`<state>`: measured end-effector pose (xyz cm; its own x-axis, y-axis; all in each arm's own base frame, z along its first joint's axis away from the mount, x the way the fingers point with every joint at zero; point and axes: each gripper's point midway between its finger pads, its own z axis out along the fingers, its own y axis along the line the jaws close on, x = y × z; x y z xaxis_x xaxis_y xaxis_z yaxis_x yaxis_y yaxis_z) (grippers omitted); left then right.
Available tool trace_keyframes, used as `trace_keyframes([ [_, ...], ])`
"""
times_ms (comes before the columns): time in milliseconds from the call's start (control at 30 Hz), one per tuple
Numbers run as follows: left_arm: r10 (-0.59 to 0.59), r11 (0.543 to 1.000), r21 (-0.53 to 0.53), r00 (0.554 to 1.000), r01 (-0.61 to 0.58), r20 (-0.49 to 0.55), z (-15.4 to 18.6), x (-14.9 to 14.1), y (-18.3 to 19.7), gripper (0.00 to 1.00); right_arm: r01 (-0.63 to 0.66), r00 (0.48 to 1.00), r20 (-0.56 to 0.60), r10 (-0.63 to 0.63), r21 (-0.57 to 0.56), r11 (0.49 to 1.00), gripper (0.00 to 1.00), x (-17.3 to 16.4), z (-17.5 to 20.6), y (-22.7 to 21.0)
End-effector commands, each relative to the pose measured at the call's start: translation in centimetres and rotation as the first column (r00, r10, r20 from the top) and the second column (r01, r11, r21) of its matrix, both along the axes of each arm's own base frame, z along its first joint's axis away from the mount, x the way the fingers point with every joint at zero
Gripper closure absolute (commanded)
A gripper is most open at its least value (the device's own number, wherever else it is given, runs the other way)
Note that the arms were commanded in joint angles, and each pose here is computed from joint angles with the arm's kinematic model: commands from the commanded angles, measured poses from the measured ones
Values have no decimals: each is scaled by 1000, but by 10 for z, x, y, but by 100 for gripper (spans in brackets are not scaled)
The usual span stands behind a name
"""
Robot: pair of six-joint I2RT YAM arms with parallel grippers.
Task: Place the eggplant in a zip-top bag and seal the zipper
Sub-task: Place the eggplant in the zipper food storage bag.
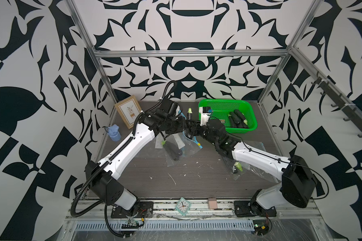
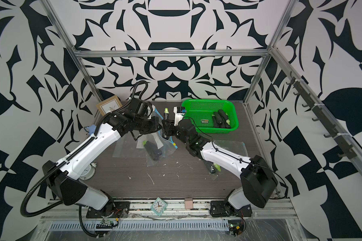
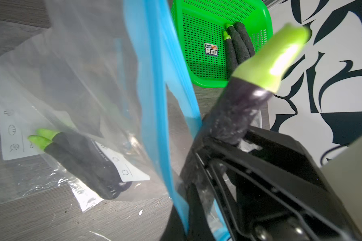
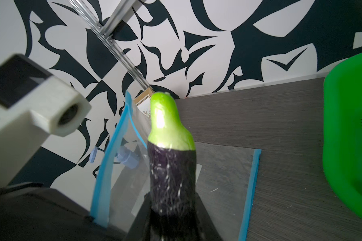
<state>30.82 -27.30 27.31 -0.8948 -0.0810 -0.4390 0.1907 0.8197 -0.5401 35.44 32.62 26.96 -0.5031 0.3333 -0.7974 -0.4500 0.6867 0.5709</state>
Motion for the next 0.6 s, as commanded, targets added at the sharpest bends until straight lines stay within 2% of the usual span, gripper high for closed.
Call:
trace_keyframes([
  [0, -15, 998, -64, 999, 18, 45, 31, -8, -2, 100, 28, 997, 78, -29, 14, 1000, 92, 0, 15, -2],
  [200, -12, 998, -66, 999, 15, 48, 33, -8, -1, 100, 47, 981, 190, -46, -2, 999, 85, -13, 19, 5],
  [333, -13, 999, -47, 999, 14, 40, 29, -8, 0, 100, 31, 971, 235, -32, 7, 999, 73, -22, 29, 3],
  [433, -15, 999, -39, 999, 16, 45, 29, -7, 1, 100, 7, 970, 242, 0, -25, 1000, 68, -27, 33, 4],
  [567, -18, 999, -27, 999, 19, 51, 30, -6, 2, 100, -34, 978, 201, 54, -104, 994, 50, -34, 29, 6],
])
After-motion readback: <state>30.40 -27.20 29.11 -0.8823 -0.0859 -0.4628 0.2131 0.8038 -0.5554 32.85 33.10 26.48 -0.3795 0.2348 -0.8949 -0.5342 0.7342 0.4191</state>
